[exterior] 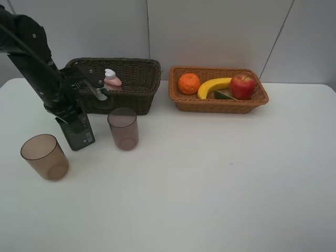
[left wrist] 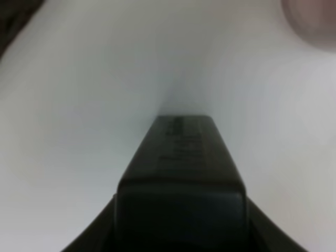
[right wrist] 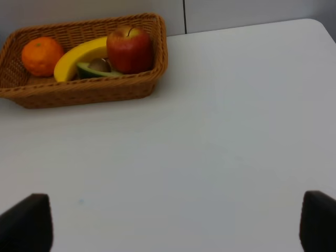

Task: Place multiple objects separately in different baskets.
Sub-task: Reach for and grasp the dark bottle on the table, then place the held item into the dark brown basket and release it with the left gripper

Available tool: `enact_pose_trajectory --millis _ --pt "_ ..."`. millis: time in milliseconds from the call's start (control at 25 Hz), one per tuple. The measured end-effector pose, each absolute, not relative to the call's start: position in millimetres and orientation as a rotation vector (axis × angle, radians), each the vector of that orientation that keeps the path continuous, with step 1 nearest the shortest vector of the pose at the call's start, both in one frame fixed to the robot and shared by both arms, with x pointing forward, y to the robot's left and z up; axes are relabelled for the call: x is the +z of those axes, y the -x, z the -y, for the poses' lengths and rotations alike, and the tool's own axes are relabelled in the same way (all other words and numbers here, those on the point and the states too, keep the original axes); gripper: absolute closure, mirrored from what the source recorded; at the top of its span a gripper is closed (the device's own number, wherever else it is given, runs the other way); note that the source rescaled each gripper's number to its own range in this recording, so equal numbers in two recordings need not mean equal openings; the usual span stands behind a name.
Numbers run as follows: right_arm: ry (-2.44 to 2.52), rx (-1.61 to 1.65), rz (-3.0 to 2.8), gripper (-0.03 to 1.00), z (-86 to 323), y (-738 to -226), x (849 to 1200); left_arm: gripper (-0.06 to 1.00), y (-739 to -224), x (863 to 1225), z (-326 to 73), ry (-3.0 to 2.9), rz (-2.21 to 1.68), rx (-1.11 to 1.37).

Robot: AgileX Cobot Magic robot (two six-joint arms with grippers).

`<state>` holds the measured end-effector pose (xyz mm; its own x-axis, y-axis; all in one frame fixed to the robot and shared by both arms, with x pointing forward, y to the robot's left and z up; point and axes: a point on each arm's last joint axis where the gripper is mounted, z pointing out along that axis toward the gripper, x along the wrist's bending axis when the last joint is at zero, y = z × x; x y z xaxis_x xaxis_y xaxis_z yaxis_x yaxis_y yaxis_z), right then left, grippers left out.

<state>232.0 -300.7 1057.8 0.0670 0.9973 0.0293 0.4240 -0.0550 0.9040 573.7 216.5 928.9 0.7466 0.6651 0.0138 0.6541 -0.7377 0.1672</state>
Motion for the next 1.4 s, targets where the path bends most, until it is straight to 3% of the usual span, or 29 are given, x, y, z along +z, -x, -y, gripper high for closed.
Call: enact_pose_trajectory --millis 600,920,1400 --pt "-1.586 0.956 -1.456 -0.03 300.7 -232.0 1057.9 0.44 -603.3 1019.8 -211.0 -2.743 -1.246 0.073" --pt "-1.586 0.956 -1.456 -0.03 300.7 -232.0 1057.9 0.44 -622.7 1073.1 -209.2 -2.620 -1.280 0.281" --pt "-1.585 0.957 -1.455 -0.03 300.7 -232.1 1058.0 0.44 -644.0 1086.7 -216.8 -2.586 -1.203 0.637"
